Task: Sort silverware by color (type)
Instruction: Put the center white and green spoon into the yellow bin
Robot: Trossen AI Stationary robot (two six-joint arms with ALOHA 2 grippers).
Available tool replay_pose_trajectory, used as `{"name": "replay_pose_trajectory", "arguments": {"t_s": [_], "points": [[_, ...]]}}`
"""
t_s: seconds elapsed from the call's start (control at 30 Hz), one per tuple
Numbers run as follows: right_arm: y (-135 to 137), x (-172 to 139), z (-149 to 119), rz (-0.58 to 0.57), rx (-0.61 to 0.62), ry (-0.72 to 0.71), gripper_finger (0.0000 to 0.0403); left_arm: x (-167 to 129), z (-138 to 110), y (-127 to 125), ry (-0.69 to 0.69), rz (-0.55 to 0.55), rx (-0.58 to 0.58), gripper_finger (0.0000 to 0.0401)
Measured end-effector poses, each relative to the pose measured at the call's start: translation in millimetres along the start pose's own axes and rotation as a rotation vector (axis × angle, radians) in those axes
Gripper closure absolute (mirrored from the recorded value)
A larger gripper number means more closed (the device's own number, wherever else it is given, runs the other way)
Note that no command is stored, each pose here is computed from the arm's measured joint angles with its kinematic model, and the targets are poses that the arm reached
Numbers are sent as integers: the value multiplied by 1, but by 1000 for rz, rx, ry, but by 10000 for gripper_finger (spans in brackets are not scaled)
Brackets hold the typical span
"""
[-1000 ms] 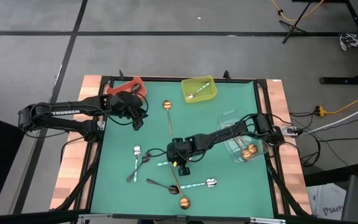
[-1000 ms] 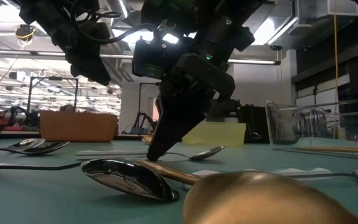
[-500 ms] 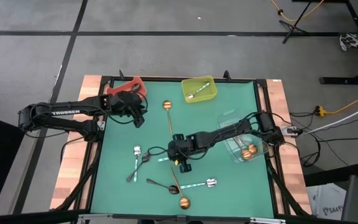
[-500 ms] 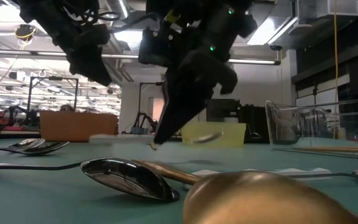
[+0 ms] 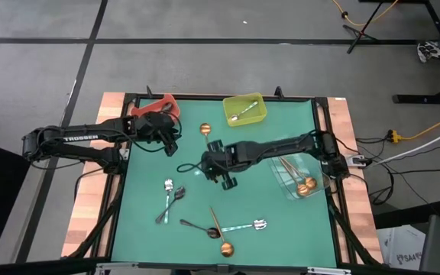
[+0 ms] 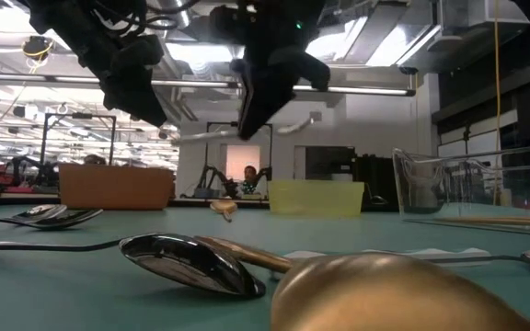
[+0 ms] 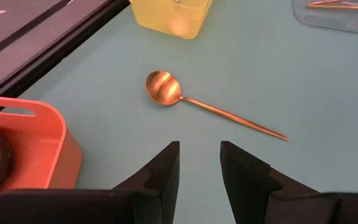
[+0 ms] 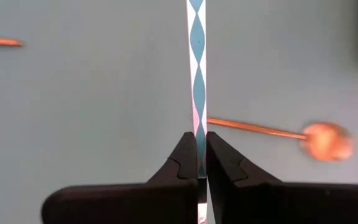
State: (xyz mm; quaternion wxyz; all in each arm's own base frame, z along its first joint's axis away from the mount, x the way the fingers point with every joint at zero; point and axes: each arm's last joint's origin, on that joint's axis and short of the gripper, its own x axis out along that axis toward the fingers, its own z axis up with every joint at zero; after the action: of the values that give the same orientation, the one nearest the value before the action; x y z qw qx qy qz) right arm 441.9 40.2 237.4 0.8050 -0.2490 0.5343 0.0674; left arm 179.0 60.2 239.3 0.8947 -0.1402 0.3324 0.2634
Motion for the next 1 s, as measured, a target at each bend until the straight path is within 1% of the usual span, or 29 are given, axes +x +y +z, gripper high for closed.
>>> {"name": "replay_pose_trajectory", "arguments": {"t_s": [0.13, 0.47, 0.7, 0.83, 1.0], "points": [[-18, -13, -2, -44, -47, 41, 401, 0, 0, 0, 0, 0, 0, 291], [-69, -51, -13, -68, 15, 75, 401, 0, 0, 0, 0, 0, 1, 291], [-91, -62, -24, -78, 56, 100, 401, 0, 0, 0, 1, 0, 0, 291], [-102, -62, -36, -71, 126, 143, 401, 0, 0, 0, 1, 0, 0, 291], [-120, -60, -57, -67, 263, 212, 401, 0, 0, 0, 1, 0, 0, 291]]}}
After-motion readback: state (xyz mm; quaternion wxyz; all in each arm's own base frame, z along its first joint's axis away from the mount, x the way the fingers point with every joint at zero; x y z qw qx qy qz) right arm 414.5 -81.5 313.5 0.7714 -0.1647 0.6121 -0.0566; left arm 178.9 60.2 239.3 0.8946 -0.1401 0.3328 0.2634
